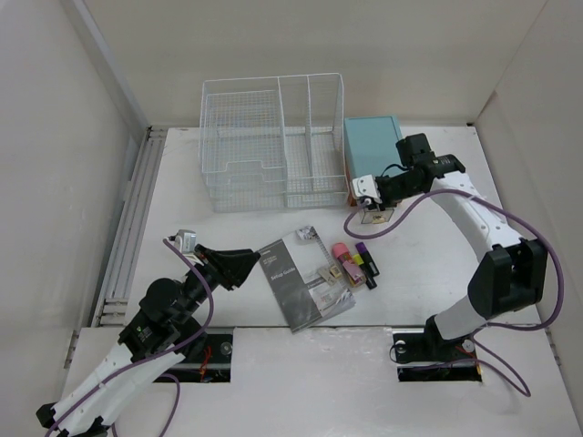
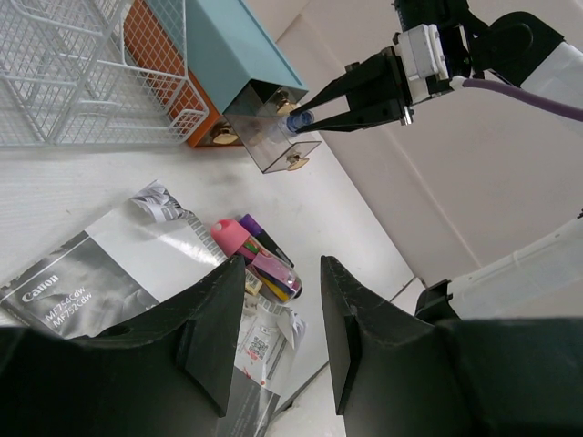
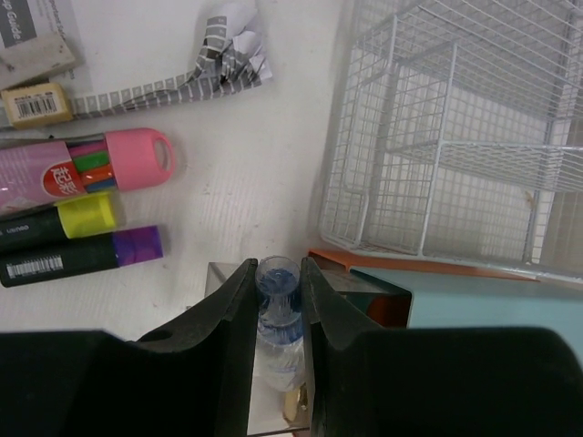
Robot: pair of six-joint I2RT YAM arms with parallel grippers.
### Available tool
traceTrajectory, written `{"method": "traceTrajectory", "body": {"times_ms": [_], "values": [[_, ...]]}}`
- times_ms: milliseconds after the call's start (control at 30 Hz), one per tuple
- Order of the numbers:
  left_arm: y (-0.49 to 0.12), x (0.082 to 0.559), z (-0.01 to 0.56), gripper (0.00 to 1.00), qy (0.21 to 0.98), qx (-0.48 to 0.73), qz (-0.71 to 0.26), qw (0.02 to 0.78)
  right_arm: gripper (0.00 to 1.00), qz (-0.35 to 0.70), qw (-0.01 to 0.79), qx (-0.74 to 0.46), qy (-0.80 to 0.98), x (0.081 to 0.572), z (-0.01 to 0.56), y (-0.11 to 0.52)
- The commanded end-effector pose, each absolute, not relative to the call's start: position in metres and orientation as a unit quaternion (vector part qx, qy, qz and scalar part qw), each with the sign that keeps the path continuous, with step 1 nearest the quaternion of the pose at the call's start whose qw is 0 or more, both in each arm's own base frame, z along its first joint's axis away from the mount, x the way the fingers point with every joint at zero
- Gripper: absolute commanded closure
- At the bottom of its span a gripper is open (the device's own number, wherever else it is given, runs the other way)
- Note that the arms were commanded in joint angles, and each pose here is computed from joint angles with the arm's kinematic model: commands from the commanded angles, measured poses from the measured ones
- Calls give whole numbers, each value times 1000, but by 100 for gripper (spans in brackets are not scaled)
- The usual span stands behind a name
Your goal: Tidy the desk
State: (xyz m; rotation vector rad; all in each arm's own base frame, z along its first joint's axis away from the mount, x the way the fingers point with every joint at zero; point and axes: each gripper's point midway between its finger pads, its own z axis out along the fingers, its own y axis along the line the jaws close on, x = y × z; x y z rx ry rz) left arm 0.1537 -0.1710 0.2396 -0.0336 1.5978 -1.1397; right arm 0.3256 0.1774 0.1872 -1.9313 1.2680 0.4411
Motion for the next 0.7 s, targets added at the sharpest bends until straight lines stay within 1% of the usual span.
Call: {"method": "traceTrajectory", "body": {"times_ms": [0, 467, 533, 567, 667], "values": [[-173, 151, 250, 65, 657, -9, -499, 564, 100, 144, 402, -776, 463, 334, 203, 177], [-174, 150, 250, 65, 657, -6, -502, 562, 100, 69, 414, -811, 407, 346, 208, 164], [-174, 150, 250, 65, 657, -6, -502, 562, 98, 60, 413, -814, 403, 346, 208, 162], [-174, 150, 250, 65, 657, -6, -502, 562, 96, 48, 413, -817, 400, 350, 209, 161], [-174, 150, 250, 66, 657, -6, -502, 562, 69, 31, 411, -818, 400, 350, 207, 156]]}}
